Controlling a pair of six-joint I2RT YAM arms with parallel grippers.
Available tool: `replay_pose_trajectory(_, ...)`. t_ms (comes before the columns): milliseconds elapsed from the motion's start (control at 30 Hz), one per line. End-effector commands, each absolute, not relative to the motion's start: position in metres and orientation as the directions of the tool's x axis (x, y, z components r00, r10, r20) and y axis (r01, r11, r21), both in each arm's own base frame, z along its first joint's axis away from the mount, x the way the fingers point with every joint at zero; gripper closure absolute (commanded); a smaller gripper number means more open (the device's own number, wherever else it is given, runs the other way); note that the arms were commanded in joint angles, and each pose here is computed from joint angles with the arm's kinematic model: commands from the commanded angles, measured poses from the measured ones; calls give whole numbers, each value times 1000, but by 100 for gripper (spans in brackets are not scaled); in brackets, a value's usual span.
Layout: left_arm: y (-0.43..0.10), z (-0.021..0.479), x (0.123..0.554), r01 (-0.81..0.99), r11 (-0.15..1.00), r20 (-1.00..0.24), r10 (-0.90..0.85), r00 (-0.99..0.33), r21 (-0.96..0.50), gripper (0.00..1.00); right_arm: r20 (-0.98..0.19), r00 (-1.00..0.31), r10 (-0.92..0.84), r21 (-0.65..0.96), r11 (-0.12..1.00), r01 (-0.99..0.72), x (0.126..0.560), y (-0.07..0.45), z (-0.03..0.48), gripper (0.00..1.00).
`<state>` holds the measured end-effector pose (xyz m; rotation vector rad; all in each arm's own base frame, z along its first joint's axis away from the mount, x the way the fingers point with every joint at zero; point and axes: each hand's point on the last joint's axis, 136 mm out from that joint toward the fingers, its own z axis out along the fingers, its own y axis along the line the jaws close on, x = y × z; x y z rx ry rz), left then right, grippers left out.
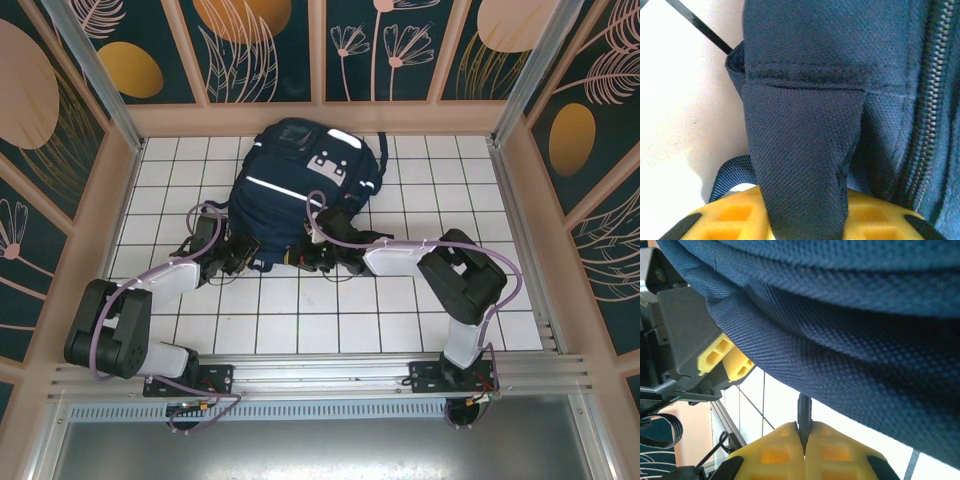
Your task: Pack the student bag
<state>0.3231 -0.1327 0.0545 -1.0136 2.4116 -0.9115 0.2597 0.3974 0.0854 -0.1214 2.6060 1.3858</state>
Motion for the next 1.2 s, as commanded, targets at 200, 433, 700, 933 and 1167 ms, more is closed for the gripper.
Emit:
replay_pose_trajectory(200, -119, 67, 332, -481, 547, -167, -761, -628, -685, 98, -282, -959, -6, 746, 627, -223, 257, 379, 84, 100)
replay_pose_trajectory(433, -113, 79, 332, -477, 537, -176, -771, -612, -696, 100, -306, -952, -26, 683, 690, -238, 251, 358, 74, 100)
replay_pose_trajectory(700, -112, 85, 330, -470, 537, -176, -768, -616, -700, 100, -339, -941, -5, 626, 746, -229, 259, 324, 72, 100)
replay_pose_trajectory(933, -109, 89, 324, -467, 538, -181, -769, -614, -702, 100, -362, -932, 1, 596, 770, -230, 270, 308, 73, 100)
replay_pose_trajectory(1167, -111, 93, 318, -457, 529, -169, -765, -621, -715, 100, -380, -925, 18, 583, 781, -224, 285, 296, 73, 100)
